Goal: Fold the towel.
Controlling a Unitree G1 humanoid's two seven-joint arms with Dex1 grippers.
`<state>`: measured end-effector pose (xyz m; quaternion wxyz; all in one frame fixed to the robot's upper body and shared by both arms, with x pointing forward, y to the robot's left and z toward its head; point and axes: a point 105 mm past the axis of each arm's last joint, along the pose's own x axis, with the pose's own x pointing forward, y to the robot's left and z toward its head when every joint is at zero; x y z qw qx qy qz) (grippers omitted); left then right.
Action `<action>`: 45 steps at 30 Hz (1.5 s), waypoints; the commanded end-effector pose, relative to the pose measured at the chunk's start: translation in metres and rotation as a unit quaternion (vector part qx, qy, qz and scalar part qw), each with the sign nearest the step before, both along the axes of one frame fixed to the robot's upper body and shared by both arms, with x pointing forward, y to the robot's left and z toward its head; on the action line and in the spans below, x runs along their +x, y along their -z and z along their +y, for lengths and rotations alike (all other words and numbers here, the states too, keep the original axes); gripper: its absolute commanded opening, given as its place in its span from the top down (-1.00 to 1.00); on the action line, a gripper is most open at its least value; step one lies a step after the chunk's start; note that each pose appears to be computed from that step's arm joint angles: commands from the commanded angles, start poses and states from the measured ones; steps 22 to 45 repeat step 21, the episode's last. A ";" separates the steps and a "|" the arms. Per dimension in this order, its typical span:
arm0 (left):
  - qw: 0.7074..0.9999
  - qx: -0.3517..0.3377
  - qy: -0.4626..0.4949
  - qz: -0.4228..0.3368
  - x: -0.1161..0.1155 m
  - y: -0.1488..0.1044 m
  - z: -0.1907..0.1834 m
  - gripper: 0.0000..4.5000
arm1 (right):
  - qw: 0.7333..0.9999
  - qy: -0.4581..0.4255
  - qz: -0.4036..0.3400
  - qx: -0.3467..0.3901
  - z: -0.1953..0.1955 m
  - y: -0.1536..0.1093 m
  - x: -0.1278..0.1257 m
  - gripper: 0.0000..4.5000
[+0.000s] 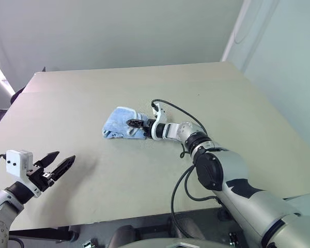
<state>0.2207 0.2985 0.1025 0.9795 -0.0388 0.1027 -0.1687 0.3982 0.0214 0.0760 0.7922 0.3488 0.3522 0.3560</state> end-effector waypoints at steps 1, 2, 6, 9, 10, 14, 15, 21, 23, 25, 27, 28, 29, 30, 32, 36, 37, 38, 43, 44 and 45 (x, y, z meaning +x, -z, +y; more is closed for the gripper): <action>0.999 0.012 0.014 -0.026 0.006 -0.016 -0.001 -0.60 | 0.995 -0.037 -0.097 -0.005 -0.012 -0.040 0.014 -0.99; 0.999 0.014 0.016 -0.028 0.007 -0.017 -0.002 -0.60 | 0.989 -0.054 -0.133 -0.024 -0.016 -0.044 0.016 -0.99; 0.999 0.019 0.025 -0.036 0.013 -0.019 -0.009 -0.60 | 0.939 -0.143 -0.309 -0.043 -0.036 -0.078 0.004 -0.99; 0.999 0.024 0.032 -0.035 0.015 -0.017 -0.012 -0.60 | 0.845 -0.159 -0.502 -0.090 -0.056 -0.097 -0.025 -0.99; 0.999 0.023 0.034 -0.035 0.016 -0.017 -0.012 -0.60 | 0.834 -0.159 -0.525 -0.064 -0.062 -0.101 -0.038 -0.99; 0.999 0.024 0.038 -0.029 0.021 -0.010 -0.013 -0.60 | 0.829 -0.212 -0.515 -0.056 -0.091 -0.078 -0.074 -0.99; 0.999 0.025 0.037 -0.029 0.022 -0.009 -0.012 -0.60 | 0.830 -0.219 -0.509 -0.058 -0.094 -0.074 -0.078 -0.99; 0.998 0.017 0.057 -0.037 0.030 -0.012 -0.024 -0.60 | 0.864 -0.279 -0.415 -0.060 -0.114 -0.043 -0.103 -0.99; 0.998 0.017 0.057 -0.037 0.030 -0.012 -0.024 -0.60 | 0.864 -0.279 -0.415 -0.060 -0.114 -0.043 -0.103 -0.99; 0.998 0.017 0.057 -0.037 0.030 -0.012 -0.024 -0.60 | 0.864 -0.279 -0.415 -0.060 -0.114 -0.043 -0.103 -0.99; 0.998 0.017 0.057 -0.037 0.030 -0.012 -0.024 -0.60 | 0.864 -0.279 -0.415 -0.060 -0.114 -0.043 -0.103 -0.99; 0.998 0.017 0.057 -0.037 0.030 -0.012 -0.024 -0.60 | 0.864 -0.279 -0.415 -0.060 -0.114 -0.043 -0.103 -0.99; 0.998 0.017 0.057 -0.037 0.030 -0.012 -0.024 -0.60 | 0.864 -0.279 -0.415 -0.060 -0.114 -0.043 -0.103 -0.99; 0.998 0.017 0.057 -0.037 0.030 -0.012 -0.024 -0.60 | 0.864 -0.279 -0.415 -0.060 -0.114 -0.043 -0.103 -0.99; 0.998 0.017 0.057 -0.037 0.030 -0.012 -0.024 -0.60 | 0.864 -0.279 -0.415 -0.060 -0.114 -0.043 -0.103 -0.99; 0.998 0.017 0.057 -0.037 0.030 -0.012 -0.024 -0.60 | 0.864 -0.279 -0.415 -0.060 -0.114 -0.043 -0.103 -0.99; 0.998 0.017 0.057 -0.037 0.030 -0.012 -0.024 -0.60 | 0.864 -0.279 -0.415 -0.060 -0.114 -0.043 -0.103 -0.99; 0.998 0.017 0.057 -0.037 0.030 -0.012 -0.024 -0.60 | 0.864 -0.279 -0.415 -0.060 -0.114 -0.043 -0.103 -0.99; 0.998 0.017 0.057 -0.037 0.030 -0.012 -0.024 -0.60 | 0.864 -0.279 -0.415 -0.060 -0.114 -0.043 -0.103 -0.99; 0.998 0.017 0.057 -0.037 0.030 -0.012 -0.024 -0.60 | 0.864 -0.279 -0.415 -0.060 -0.114 -0.043 -0.103 -0.99; 0.998 0.017 0.057 -0.037 0.030 -0.012 -0.024 -0.60 | 0.864 -0.279 -0.415 -0.060 -0.114 -0.043 -0.103 -0.99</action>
